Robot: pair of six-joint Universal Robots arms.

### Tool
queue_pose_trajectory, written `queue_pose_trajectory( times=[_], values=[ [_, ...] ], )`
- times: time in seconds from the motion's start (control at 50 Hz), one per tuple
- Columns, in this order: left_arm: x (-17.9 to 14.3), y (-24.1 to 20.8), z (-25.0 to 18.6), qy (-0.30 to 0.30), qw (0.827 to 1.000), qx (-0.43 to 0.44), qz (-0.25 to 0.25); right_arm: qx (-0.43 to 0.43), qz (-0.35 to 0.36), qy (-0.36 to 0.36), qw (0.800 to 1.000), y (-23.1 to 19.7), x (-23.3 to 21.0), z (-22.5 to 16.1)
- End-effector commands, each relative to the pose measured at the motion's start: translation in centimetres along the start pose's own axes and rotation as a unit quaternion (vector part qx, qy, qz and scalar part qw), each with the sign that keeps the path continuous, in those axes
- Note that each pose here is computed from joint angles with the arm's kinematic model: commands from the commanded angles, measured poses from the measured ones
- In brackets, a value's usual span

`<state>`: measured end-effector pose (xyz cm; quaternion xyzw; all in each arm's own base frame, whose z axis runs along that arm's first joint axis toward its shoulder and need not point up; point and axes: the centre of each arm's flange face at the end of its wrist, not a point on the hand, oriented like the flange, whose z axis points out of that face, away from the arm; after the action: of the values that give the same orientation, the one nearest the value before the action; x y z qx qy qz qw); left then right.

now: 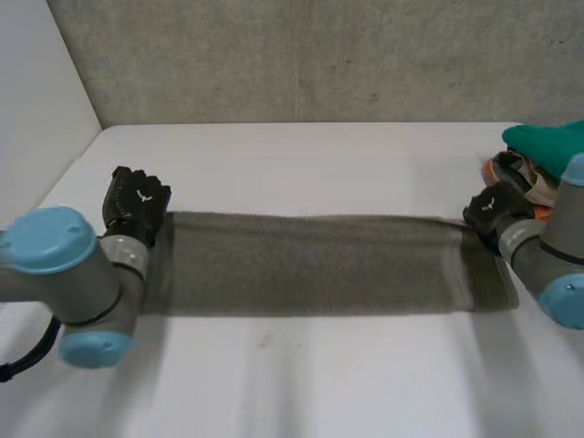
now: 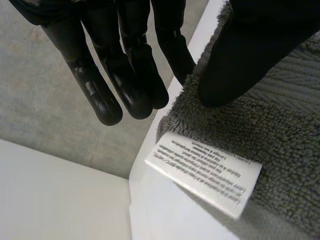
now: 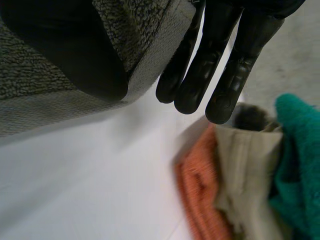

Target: Fold the laundry.

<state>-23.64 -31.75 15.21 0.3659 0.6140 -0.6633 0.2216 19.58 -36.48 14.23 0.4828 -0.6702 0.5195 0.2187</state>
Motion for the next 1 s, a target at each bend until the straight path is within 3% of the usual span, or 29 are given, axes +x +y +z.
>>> queue_pose_trajectory(
  times=[0.02, 0.16, 0.32, 0.42, 0.54, 0.78, 1.0],
  values=[
    [1.8, 0.5, 2.5, -0.016, 1.000, -0.014, 0.013, 0.047, -0.018, 0.061, 0.997, -0.3, -0.2, 4.7],
    [3.2, -1.6, 2.8, -0.013, 1.000, 0.024, 0.005, 0.059, -0.004, 0.089, 0.994, -0.5, -0.2, 5.8],
    [3.1, -2.7, 0.6, 0.000, 0.999, 0.033, 0.002, 0.071, 0.123, 0.084, 0.986, -1.8, 2.9, 0.5],
    [2.7, -2.6, -1.5, 0.010, 1.000, 0.026, 0.004, 0.038, 0.174, -0.019, 0.984, -1.5, 2.0, -4.4],
    [2.8, -2.0, -3.0, 0.023, 1.000, 0.015, -0.005, -0.002, 0.204, -0.099, 0.974, 1.4, 0.1, -5.6],
    [3.0, -2.0, -3.2, 0.027, 0.999, 0.015, -0.009, 0.007, 0.202, -0.084, 0.976, 3.9, -2.3, -2.2],
    [2.4, -2.3, -3.6, 0.022, 1.000, 0.019, -0.011, -0.023, 0.178, -0.006, 0.984, 5.7, 2.4, -3.2]
  ],
)
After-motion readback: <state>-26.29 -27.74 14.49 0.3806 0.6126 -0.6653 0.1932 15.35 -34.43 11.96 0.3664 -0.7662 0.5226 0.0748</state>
